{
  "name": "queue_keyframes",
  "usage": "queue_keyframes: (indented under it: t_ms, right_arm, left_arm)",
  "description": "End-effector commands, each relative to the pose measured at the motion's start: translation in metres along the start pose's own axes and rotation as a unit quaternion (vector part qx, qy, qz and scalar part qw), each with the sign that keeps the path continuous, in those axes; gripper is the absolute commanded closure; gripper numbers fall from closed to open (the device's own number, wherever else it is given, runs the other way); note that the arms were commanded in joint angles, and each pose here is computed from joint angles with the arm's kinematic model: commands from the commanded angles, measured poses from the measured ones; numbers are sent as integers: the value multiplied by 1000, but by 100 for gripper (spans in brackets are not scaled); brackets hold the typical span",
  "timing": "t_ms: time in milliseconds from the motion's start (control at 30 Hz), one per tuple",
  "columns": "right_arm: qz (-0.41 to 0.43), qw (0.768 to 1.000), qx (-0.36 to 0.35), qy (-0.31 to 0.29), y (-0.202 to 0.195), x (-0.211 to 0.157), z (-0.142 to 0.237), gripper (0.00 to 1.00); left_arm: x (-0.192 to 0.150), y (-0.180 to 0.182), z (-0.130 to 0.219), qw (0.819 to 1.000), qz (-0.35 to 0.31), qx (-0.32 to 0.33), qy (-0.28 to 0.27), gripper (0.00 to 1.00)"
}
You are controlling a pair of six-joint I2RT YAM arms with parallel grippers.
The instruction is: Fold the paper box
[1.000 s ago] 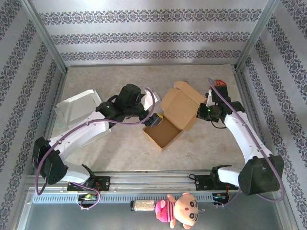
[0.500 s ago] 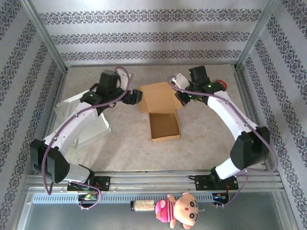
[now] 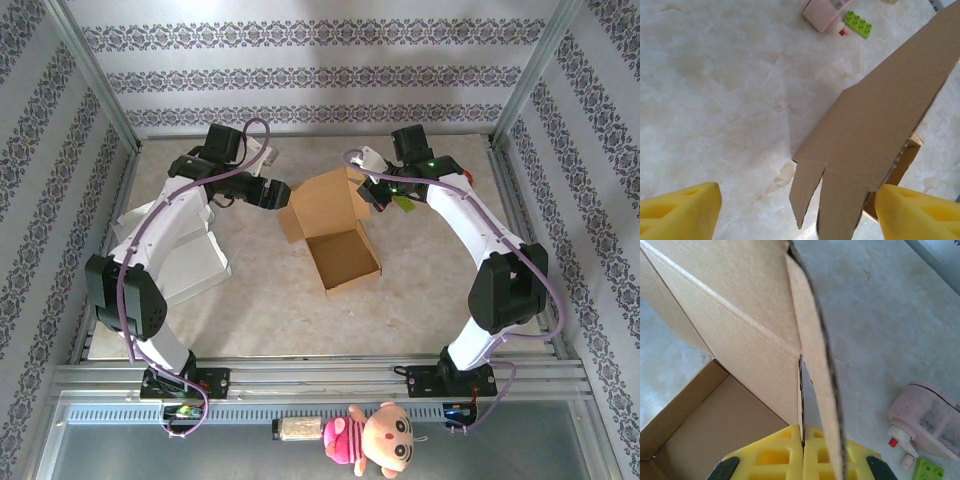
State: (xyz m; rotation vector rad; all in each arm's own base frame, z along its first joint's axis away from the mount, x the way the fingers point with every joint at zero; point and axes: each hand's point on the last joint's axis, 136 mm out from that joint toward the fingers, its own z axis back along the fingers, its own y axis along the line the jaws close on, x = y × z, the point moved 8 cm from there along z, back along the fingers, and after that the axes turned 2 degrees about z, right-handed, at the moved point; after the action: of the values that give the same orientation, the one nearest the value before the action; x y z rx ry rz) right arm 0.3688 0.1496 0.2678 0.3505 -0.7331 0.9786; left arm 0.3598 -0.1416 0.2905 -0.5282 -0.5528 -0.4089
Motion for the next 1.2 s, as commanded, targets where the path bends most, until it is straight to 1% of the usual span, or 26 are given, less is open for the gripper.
queue_keyframes:
  t_ms: [0,133,300,433,567,667,733,833,900,967,1067,1167]
  right_arm:
    - [5,1000,12,-14,-2,5,2,100]
    - [4,1000,12,-17,-3,5,2,100]
    - [0,1000,9,-15,-4,4,-1,100]
    - [-18,1000,-5,-13,-9,6,-5,100]
    - [-46,999,-19,-7,-11,13,-13,100]
    - [-80,996,-32,-9,-11,22,-18,100]
    - [-106,994,-33,-17,-9,29,-19,100]
    - [-175,982,-61,-43,-11,41,-17,100]
    - [-240,965,-81,-72,-15,49,-14,100]
    - [-298,946,-88,-98,-18,52,-12,100]
    - [-362,920,-70,-132,-19,57,-15,100]
    - [-412,896,-54,-156,-18,56,-24,100]
  left_arm:
    - [-6,-8,-11,998,-47,4,49,25]
    - [-10,-11,-26,995,-58,13,84,35]
    - [-15,-8,-38,992,-48,47,105,55]
    - [-11,-6,-38,993,-24,72,96,69]
    - [-4,-16,-39,995,7,62,72,77]
    - [2,-19,-40,995,35,71,63,84]
    - [5,-19,-39,994,53,78,54,88]
    - [13,-18,-34,991,81,104,28,94]
    - [20,-15,-28,986,98,135,6,97]
    - [26,-10,-25,980,111,164,-14,97]
    - [36,-3,-24,969,137,200,-46,97]
    - [45,1,-30,962,162,209,-70,97]
